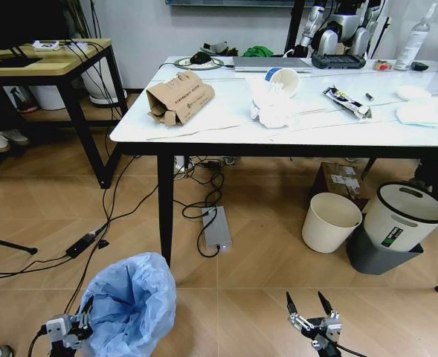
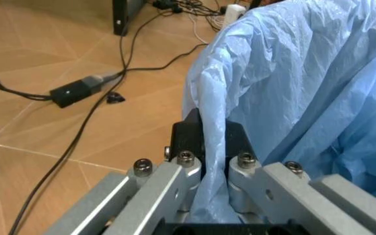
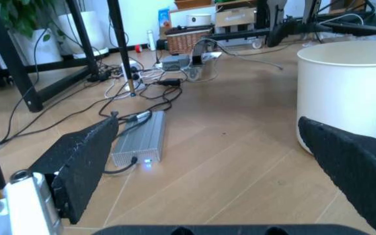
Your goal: Pick up the trash bin and place the trash from the table into it.
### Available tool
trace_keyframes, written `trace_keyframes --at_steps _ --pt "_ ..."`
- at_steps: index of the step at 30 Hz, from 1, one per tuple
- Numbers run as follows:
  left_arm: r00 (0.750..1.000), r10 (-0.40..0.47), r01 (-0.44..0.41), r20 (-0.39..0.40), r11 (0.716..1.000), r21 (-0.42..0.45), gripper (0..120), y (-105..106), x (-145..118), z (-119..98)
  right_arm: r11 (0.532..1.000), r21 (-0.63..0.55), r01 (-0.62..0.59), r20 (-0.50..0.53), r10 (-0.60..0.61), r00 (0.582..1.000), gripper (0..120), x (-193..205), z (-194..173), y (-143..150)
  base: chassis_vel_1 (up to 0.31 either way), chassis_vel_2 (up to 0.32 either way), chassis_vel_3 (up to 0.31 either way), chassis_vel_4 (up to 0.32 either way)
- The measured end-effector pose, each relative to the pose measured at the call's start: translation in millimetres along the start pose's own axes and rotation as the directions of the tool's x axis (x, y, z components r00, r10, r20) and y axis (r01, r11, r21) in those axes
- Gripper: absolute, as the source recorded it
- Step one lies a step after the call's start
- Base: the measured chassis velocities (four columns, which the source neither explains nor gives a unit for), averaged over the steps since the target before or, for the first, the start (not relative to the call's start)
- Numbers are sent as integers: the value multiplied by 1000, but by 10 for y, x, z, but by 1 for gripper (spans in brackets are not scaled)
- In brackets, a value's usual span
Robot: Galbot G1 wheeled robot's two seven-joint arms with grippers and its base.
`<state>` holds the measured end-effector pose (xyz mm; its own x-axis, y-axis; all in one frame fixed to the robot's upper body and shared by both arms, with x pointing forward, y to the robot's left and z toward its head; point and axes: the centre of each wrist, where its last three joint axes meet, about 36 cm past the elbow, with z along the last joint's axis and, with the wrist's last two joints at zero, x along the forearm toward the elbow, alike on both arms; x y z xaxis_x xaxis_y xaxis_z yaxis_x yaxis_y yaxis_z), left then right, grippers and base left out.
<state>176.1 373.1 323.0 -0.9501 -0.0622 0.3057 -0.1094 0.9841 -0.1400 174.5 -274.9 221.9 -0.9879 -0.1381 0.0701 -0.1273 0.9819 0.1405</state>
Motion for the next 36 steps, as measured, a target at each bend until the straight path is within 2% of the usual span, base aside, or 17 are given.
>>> trace_keyframes --at_steps 4,9,12,14,21,26,36 --pt "999 36 -36 -14 999 7 0 -3 14 6 1000 3 -6 -2 6 1000 100 17 -3 -20 0 0 0 0" --pt "995 78 -76 -55 996 36 0 -105 93 -27 1000 8 -20 -3 20 1000 100 52 -3 -64 0 0 0 0" --pt "993 86 -81 -76 994 67 0 -197 132 -56 1000 7 -29 -5 29 1000 100 67 -1 -84 0 0 0 0" --pt "990 88 -79 -114 993 88 0 -341 168 -130 999 6 -43 -12 44 999 100 79 -10 -120 0 0 0 0" --pt "988 117 -107 -100 990 92 0 -559 215 -313 998 16 -55 -26 55 998 100 125 -7 -144 0 0 0 0" --pt "988 118 -113 -94 991 65 0 -606 254 -243 998 32 -61 -19 62 998 100 178 -53 -173 0 0 0 0" --pt "988 135 -129 -73 988 81 0 -694 221 -210 995 75 -59 8 58 998 100 199 -223 -212 0 0 0 0"
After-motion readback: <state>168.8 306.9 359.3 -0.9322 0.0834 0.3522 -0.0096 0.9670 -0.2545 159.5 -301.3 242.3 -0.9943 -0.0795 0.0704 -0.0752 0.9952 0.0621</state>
